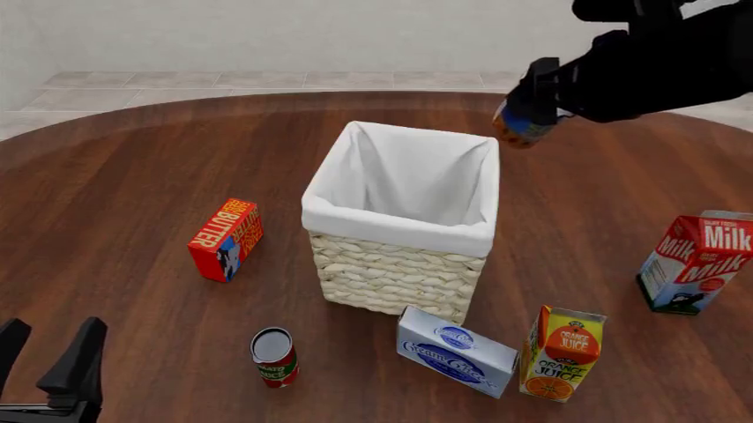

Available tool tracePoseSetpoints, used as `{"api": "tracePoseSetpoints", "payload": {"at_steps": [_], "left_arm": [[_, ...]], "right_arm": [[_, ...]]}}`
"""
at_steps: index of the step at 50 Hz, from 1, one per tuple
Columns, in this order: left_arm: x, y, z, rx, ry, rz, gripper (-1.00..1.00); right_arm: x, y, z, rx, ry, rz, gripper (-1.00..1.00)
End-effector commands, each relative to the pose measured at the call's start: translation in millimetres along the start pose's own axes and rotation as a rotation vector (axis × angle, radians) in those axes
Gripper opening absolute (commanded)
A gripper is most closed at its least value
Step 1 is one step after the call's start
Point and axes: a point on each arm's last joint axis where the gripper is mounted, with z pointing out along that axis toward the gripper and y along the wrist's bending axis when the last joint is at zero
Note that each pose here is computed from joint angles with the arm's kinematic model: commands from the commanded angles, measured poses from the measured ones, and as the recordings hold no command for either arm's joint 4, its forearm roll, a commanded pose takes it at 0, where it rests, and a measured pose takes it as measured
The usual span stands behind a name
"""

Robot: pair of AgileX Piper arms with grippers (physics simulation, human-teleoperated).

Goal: Pick up the alphabet soup and the tomato sauce, and put them in the basket.

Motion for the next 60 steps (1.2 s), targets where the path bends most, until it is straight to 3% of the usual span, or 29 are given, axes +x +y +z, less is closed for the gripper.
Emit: {"api": "tracePoseSetpoints", "payload": {"at_steps": [1,36,60], "left_arm": [[0.1,0.0,0,-0.001,0.001,-0.005,1.0],[-0.3,0.1,0,-0.002,-0.004,-0.006,1.0],[-0.3,0.0,0,0.0,-0.004,-0.013,1.0]], "right_arm": [[-1,9,6,-0.027,-0.006,0.005,-1.0],[5,46,37,-0.118,0.012,-0.033,-1.0],[20,63,64,-0.152,0.047,-0.042,-1.0]]}}
